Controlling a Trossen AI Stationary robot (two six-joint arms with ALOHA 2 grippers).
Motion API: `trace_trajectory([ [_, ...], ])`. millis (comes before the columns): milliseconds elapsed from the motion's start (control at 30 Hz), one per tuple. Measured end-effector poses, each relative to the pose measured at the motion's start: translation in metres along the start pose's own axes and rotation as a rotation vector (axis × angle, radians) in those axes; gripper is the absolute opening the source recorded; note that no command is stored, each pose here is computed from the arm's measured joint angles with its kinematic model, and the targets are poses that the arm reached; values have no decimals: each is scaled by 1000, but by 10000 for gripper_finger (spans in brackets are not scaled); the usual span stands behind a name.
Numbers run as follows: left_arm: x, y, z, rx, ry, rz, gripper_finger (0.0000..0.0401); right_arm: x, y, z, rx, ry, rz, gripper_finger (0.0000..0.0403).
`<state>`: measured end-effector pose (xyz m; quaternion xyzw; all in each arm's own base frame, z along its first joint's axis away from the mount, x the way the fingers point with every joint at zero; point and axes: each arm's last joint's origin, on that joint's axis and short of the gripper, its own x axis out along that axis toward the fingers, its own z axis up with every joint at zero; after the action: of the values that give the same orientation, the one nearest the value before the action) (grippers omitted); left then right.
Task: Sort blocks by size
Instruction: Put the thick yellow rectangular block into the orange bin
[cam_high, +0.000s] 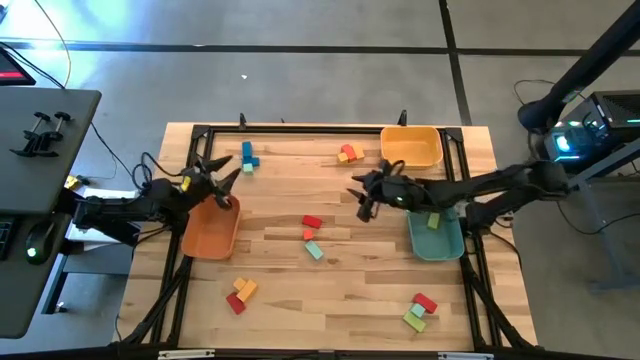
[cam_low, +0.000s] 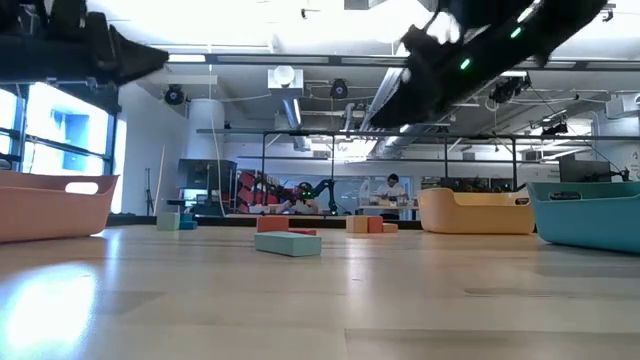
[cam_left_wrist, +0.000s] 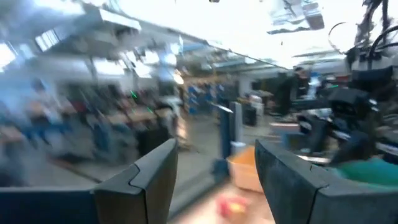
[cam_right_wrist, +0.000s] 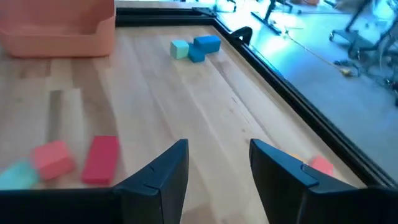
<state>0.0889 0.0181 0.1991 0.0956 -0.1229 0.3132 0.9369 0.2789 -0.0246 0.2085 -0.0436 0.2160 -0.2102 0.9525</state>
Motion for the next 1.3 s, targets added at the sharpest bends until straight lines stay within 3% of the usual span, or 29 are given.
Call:
trace_trajectory([
  [233, 0, 3, 6, 191, -30, 75, 200, 46, -22, -6, -153, -181, 64, 165],
  [433, -2, 12, 9, 266, 38, 304, 200, 66, -47, -9, -200, -316, 3, 165],
  [600, -4, 16, 19, 326, -18, 356, 200, 84, -69, 4, -166, -330, -56, 174],
  [800, -2, 17, 14, 363, 31, 378, 200, 111, -93, 35, -142, -336, 21, 205],
  [967, 1, 14, 1, 391, 127, 329, 200, 130, -95, 42, -187, -187, 90, 224],
  [1067, 2, 11, -7, 378, 160, 277, 200, 139, -89, 39, -143, -124, 123, 226],
  [1200, 6, 13, 7, 80, 102, 324, 199, 137, -71, 40, -36, -83, 170, 226],
  [1300, 12, 6, 15, 123, 161, 206, 191, 132, -52, 41, -98, -49, 220, 226],
])
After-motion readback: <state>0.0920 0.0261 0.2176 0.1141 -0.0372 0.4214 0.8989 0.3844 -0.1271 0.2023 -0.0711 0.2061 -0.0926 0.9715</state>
